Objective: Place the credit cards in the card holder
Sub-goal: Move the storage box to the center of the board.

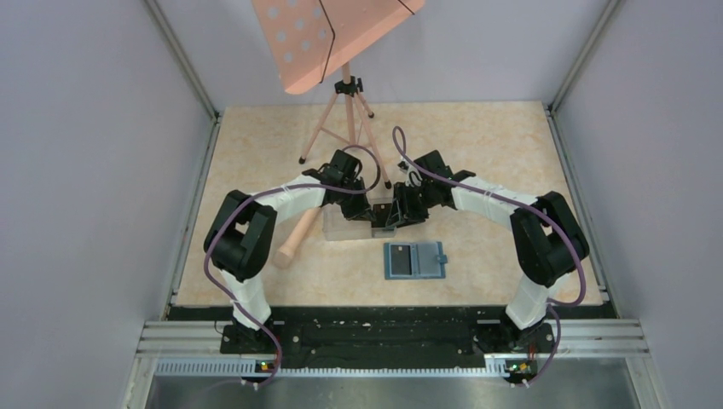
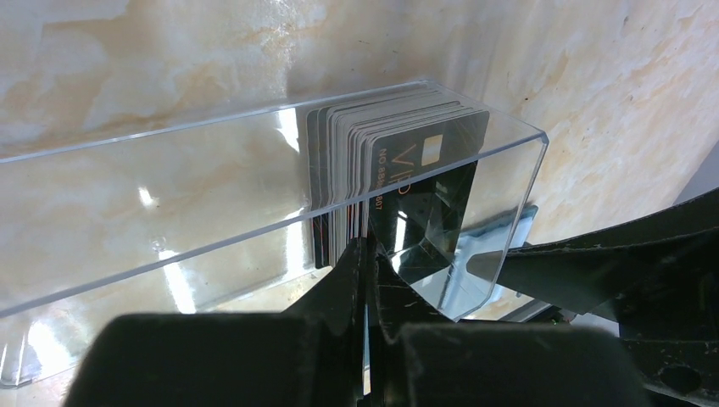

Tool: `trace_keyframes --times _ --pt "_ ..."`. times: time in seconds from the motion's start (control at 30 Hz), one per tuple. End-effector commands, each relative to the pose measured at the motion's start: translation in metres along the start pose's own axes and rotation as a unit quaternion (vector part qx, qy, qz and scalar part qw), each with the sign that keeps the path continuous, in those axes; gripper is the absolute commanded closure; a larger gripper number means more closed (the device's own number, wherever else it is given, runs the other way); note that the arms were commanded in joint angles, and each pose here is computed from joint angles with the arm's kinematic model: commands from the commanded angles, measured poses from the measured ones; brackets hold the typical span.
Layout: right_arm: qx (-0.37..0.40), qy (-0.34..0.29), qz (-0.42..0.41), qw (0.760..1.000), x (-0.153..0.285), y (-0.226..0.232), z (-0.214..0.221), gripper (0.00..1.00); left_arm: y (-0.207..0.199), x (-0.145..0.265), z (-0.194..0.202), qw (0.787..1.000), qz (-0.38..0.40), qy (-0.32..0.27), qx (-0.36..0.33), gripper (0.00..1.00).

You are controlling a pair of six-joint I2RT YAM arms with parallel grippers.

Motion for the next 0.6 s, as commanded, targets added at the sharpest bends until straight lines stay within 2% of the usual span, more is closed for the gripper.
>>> trace_keyframes --times 0.0,0.57 --pt "0.016 -0.012 -0.029 0.999 0.003 0.011 -0.001 0.61 -0.014 0.001 -0.004 1.0 0.014 -0.014 -0.024 1.0" --pt "0.014 -0.009 -0.027 0.999 0.003 0.009 0.003 0.61 -0.031 0.022 -0.003 0.998 0.016 -0.039 -0.042 1.0"
Point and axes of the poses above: each gripper's point midway between its finger pads, its own x axis back along the fingers, its own y axis along the line the jaws close on, z = x × y, the point moved 9 cm from there along x, back along the fingers, and after that the axes turned 5 degrees about x, right-handed, at the moved point
